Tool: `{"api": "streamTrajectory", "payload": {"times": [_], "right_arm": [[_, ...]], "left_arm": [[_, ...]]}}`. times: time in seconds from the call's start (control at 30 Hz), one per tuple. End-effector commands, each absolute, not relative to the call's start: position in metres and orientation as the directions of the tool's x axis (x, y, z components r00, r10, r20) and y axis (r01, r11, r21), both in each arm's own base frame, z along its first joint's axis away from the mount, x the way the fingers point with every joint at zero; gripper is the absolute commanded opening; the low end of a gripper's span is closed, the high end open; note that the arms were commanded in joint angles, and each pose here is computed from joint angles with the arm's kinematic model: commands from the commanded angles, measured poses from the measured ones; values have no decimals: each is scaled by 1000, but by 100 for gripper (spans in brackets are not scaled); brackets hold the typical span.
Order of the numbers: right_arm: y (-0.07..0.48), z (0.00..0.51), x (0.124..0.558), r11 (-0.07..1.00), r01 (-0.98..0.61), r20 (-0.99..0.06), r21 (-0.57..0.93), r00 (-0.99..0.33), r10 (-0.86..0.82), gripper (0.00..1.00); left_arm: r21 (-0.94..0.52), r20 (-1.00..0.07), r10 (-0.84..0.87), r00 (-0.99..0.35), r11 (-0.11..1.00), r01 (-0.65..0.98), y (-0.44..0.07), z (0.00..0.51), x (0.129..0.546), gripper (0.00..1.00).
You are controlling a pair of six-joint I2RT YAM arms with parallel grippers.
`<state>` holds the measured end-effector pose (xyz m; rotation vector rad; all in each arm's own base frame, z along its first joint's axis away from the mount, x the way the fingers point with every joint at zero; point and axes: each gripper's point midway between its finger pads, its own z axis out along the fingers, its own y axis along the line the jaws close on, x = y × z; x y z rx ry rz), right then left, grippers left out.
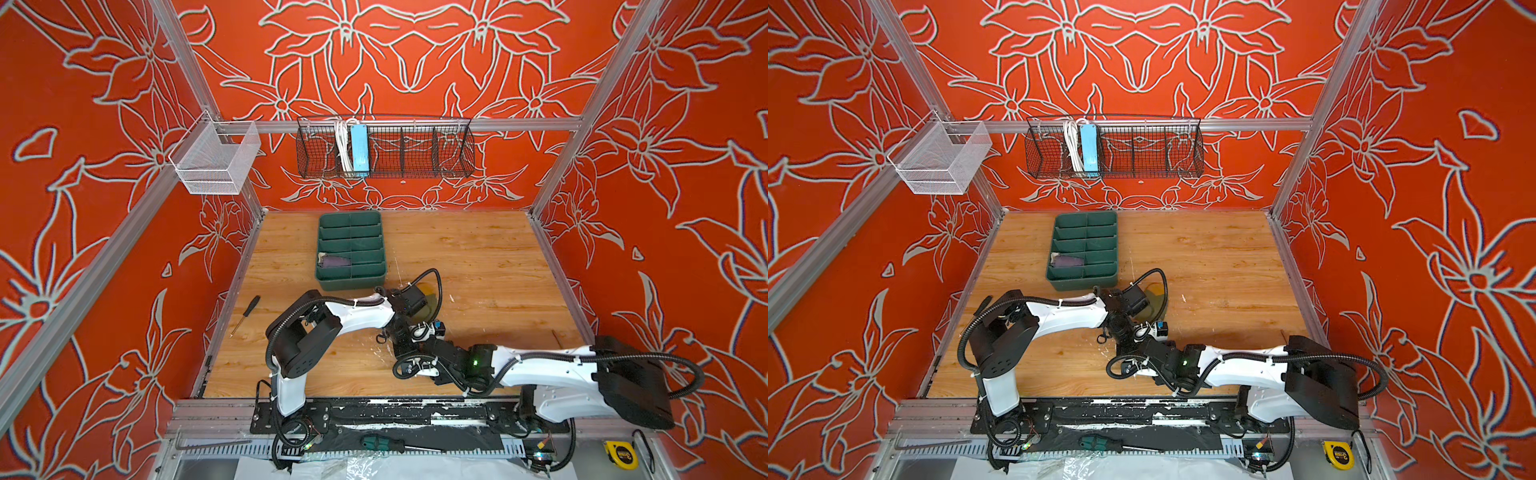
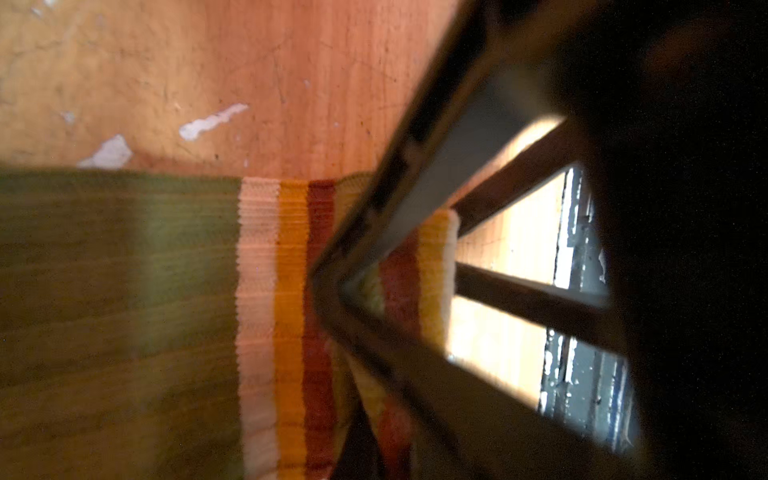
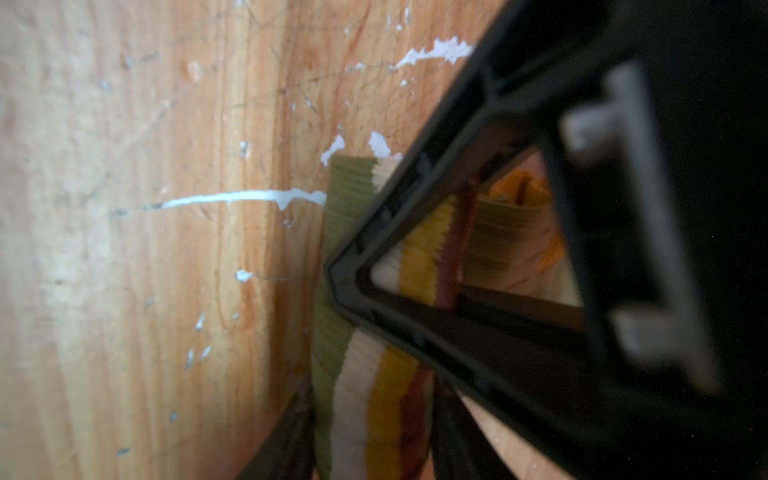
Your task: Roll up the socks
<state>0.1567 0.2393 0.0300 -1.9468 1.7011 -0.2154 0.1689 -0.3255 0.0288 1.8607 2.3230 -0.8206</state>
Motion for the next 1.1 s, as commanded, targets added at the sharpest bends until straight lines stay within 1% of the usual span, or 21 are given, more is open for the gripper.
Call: {"api": "streamTrajectory", "payload": {"times": [0.0,0.07,0.17,0.23,0.3,0.33,0.37,0.4,0.43,0.47,0.5,0.53,0.6,0.7,0.77,0.83,0.9,0.93,1.03,1.07], "right_arm": [[232,19,152,-49,-899,-202,-434,151,-968,30],[230,15,148,-54,-910,-192,-411,144,-971,21],[225,10,145,-69,-918,-158,-390,141,-977,11],[223,9,143,-74,-925,-143,-373,136,-980,6],[222,8,138,-82,-936,-139,-343,138,-981,2],[222,8,135,-87,-941,-138,-327,139,-981,0],[222,9,133,-97,-946,-133,-311,144,-980,0],[221,11,130,-106,-949,-129,-297,149,-980,0],[220,12,128,-116,-953,-119,-281,155,-981,0],[219,13,127,-122,-955,-112,-269,157,-981,0],[218,14,125,-120,-960,-113,-253,152,-982,0],[218,14,122,-118,-967,-121,-225,148,-982,0],[220,12,119,-111,-976,-140,-185,138,-980,0],[222,14,118,-91,-988,-151,-125,109,-983,0],[226,18,115,-63,-997,-178,-55,71,-981,0],[229,21,110,-52,-998,-214,27,45,-976,0],[232,23,106,-68,-995,-234,76,48,-971,0],[235,24,105,-74,-993,-247,95,49,-968,0],[242,25,104,-85,-989,-281,125,47,-959,0],[240,23,104,-95,-986,-272,135,56,-961,0]], "left_arm": [[-365,-312,915,-254,132,922,-317,18,163,13],[-354,-325,912,-251,130,926,-319,22,166,16],[-341,-346,906,-244,121,932,-321,28,167,22],[-330,-358,902,-241,118,936,-321,32,168,28],[-321,-384,893,-235,109,941,-323,39,168,42],[-312,-406,883,-233,105,944,-324,44,169,52],[-298,-433,871,-230,103,949,-326,52,171,63],[-281,-458,859,-230,106,954,-328,59,175,69],[-256,-482,845,-231,117,960,-329,68,181,71],[-223,-508,829,-235,137,965,-330,78,189,77],[-197,-536,811,-235,150,969,-329,88,197,90],[-161,-573,785,-235,174,972,-328,100,207,98],[-87,-657,720,-224,223,971,-322,127,226,97],[77,-765,619,-176,360,930,-298,177,262,97],[251,-814,574,-91,488,836,-268,220,287,97],[404,-818,575,15,556,726,-238,257,297,97],[507,-804,586,98,591,628,-210,289,297,97],[538,-798,587,135,596,596,-197,307,292,97],[599,-769,611,189,584,547,-169,336,276,97],[611,-761,616,202,576,543,-164,343,270,97]]}}
